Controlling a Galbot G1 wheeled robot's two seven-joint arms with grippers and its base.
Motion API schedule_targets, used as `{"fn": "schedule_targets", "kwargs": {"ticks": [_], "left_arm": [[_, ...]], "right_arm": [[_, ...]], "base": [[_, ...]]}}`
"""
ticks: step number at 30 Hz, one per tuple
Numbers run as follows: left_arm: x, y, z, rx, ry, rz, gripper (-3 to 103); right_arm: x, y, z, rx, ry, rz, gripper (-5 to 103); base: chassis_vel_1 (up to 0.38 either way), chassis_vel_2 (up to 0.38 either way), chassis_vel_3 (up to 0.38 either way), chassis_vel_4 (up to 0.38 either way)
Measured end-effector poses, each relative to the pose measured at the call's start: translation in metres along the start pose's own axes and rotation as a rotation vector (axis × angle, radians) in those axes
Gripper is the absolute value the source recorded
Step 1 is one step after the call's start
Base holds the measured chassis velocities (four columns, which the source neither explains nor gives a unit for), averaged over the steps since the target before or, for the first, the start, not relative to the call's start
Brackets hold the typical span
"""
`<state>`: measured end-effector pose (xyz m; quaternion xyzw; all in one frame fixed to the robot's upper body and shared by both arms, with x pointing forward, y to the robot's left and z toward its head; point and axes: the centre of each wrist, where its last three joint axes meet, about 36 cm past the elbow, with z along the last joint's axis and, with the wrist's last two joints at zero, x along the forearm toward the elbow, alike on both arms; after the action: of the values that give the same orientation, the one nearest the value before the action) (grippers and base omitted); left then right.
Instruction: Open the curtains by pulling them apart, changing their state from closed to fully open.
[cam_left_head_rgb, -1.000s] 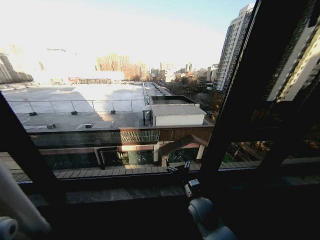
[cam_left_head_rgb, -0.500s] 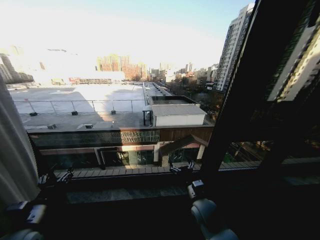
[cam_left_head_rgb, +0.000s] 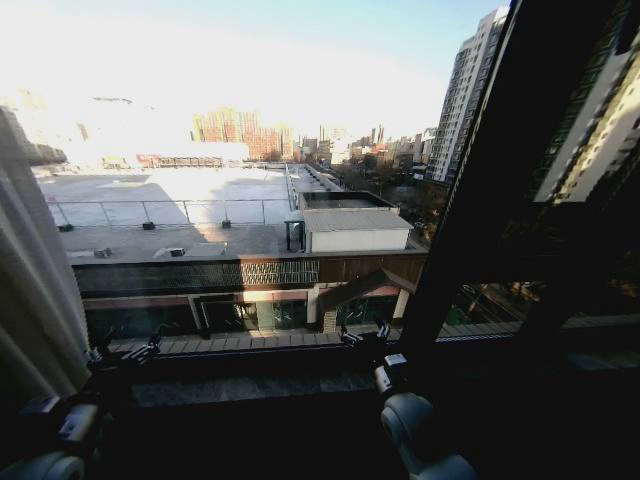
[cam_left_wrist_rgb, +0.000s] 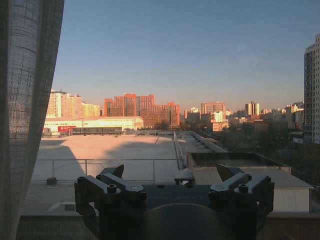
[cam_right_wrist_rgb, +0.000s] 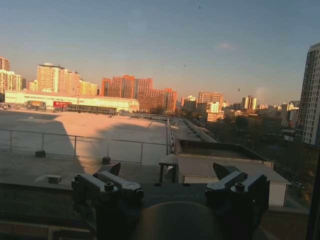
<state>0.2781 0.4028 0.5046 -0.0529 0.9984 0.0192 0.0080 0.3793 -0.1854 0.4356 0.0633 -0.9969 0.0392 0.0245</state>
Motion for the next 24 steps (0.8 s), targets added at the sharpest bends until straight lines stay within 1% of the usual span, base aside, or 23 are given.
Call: {"fn": "schedule_targets", "kwargs": {"ticks": [4,10,17,24], "left_arm": [[-0.0003,-0.0011,0.001,0.005,0.002,0.001,100],[0.0001,-0.0021,0.0021,0.007,0.007,-0.001,100],[-0.0005,-0.0018,0.002,0.008,0.008,-0.004,100],[0.0023,-0.0041,0.0035,0.017,0.01,-0.008,100]], "right_arm": [[-0.0019,-0.0024,0.001,0.002,0.002,0.008,100],[-0.004,-0.0052,0.0023,0.007,0.004,0.015,100],[-0.0066,-0.0064,0.002,0.011,0.002,0.017,100],[-0.0096,-0.0041,0.001,0.007,-0.001,0.012,100]], "base": [[-0.074,-0.104,0.064,0.096],[-0.156,-0.233,0.161,0.234],[-0.247,-0.303,0.258,0.313],[-0.327,-0.36,0.299,0.371]]}}
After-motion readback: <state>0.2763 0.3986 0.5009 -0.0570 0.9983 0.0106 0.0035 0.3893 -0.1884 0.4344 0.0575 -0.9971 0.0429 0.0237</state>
